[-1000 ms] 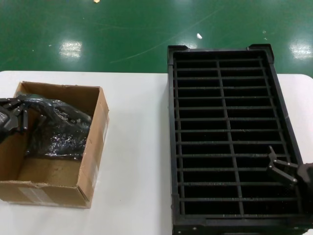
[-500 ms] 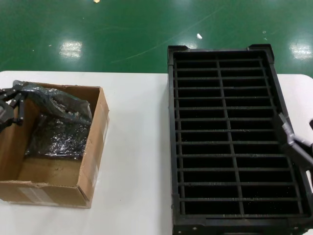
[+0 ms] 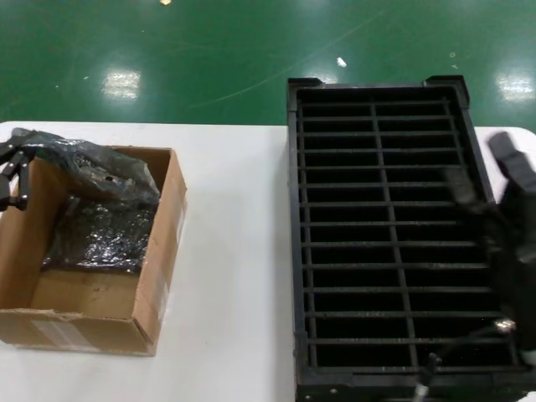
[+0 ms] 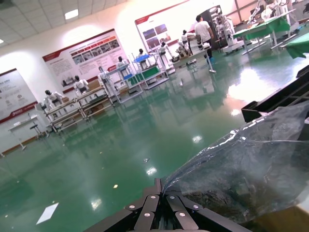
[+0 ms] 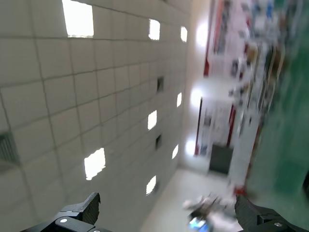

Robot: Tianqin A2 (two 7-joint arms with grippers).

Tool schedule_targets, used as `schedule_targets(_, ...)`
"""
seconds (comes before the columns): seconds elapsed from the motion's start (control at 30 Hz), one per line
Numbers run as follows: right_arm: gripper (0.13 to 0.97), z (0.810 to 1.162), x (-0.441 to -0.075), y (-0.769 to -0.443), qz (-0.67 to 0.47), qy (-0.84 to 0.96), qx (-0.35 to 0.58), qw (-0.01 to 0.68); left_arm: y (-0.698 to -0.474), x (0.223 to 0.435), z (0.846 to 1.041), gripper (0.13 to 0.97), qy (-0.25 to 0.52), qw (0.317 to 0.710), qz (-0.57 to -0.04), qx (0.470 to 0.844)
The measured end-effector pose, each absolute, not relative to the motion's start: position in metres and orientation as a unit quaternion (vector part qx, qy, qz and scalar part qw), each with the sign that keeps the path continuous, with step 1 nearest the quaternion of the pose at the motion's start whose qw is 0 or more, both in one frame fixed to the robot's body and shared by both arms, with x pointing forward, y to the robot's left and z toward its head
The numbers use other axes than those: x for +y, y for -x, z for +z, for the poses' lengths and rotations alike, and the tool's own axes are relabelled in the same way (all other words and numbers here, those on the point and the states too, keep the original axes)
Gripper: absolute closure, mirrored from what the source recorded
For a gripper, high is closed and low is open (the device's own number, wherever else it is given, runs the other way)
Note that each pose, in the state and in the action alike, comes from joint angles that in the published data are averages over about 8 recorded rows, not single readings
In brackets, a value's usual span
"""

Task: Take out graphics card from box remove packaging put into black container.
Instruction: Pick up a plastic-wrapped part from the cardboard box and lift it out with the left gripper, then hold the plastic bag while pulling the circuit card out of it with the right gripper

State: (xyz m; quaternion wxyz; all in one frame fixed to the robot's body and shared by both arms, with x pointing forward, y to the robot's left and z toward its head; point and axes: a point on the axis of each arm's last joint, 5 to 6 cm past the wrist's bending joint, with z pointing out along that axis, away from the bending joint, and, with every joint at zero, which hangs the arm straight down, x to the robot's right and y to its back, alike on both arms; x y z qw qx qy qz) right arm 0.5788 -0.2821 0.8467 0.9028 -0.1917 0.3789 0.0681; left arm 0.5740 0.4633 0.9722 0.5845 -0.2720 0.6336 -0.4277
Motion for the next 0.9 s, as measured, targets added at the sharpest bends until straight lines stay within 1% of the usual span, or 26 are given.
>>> schedule_targets(0.17, 0.130, 0.851, -0.247, -0.608, 0.187, 0.191, 0.370, 0.890, -0.567, 0.464, 0.973, 0.957, 0.267, 0.587, -0.430, 0.632)
schedule_targets(0.37, 0.130, 0.870, -0.197, -0.625, 0.323, 0.218, 0.341, 0.855, -0.561, 0.466, 0.974, 0.957, 0.263, 0.592, -0.432, 0.628)
schedule_targets(0.47, 0.130, 0.875, -0.175, -0.630, 0.381, 0.224, 0.334, 0.833, -0.559, 0.467, 0.974, 0.957, 0.261, 0.594, -0.432, 0.627)
schedule_targets(0.63, 0.130, 0.874, -0.143, -0.636, 0.462, 0.214, 0.332, 0.794, -0.558, 0.469, 0.975, 0.957, 0.257, 0.598, -0.434, 0.623)
schedule_targets(0.77, 0.130, 0.869, -0.127, -0.636, 0.512, 0.202, 0.340, 0.762, -0.558, 0.471, 0.975, 0.957, 0.255, 0.601, -0.434, 0.621)
schedule_targets(0.9, 0.130, 0.865, -0.118, -0.629, 0.575, 0.188, 0.339, 0.720, -0.559, 0.472, 0.974, 0.957, 0.254, 0.604, -0.433, 0.619)
